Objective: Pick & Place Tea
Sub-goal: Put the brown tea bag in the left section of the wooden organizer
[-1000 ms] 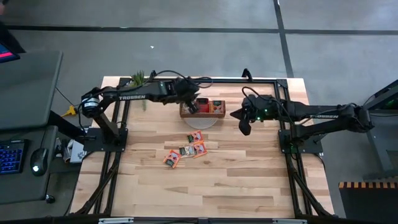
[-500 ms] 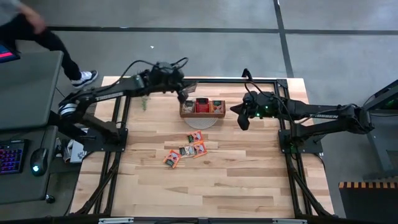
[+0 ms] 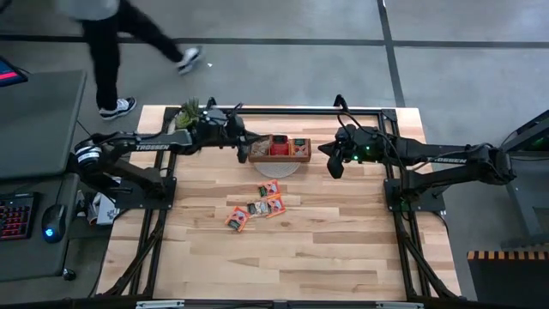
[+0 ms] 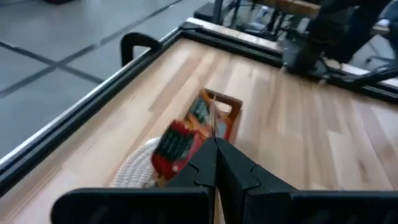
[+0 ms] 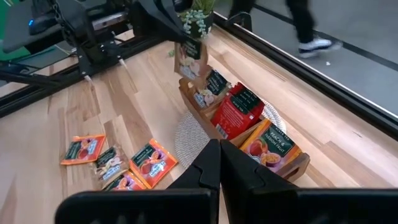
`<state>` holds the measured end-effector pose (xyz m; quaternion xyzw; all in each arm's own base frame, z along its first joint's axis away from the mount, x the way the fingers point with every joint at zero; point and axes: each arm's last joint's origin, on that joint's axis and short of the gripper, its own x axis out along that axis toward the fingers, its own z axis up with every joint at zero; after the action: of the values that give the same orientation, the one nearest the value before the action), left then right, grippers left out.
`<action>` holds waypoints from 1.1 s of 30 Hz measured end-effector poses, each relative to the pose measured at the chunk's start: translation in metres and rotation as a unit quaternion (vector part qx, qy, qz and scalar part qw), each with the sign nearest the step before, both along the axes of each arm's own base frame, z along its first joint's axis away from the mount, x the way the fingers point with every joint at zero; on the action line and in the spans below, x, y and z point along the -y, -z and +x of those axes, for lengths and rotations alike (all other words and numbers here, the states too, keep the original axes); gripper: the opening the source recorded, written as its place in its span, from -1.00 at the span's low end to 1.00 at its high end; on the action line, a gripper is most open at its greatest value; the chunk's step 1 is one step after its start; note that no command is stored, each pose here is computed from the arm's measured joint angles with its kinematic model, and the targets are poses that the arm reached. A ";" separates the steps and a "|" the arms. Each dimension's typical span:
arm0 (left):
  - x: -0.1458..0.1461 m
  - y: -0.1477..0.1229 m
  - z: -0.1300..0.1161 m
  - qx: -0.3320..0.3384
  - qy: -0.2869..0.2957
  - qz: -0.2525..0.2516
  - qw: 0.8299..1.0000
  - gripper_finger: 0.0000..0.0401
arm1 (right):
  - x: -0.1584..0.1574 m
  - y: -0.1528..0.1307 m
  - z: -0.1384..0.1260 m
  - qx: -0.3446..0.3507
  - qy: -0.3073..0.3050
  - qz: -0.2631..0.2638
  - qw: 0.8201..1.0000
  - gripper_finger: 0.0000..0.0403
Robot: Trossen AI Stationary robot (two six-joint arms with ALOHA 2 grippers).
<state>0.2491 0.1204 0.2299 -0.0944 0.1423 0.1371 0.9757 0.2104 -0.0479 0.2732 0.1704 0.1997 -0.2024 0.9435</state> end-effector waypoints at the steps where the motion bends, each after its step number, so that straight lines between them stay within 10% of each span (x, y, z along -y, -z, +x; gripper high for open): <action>1: 0.001 0.002 -0.001 0.004 0.005 0.001 1.000 -1.00 | 0.000 0.000 0.000 0.001 0.001 0.001 1.000 -1.00; 33: -0.033 0.047 -0.009 -0.041 -0.048 -0.005 0.998 -1.00 | -0.001 -0.002 0.001 0.025 0.013 0.038 0.999 -1.00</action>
<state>0.2405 0.1529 0.1826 -0.1008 0.1777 0.1869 0.9609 0.2116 -0.0470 0.2752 0.2135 0.1813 -0.2024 0.9384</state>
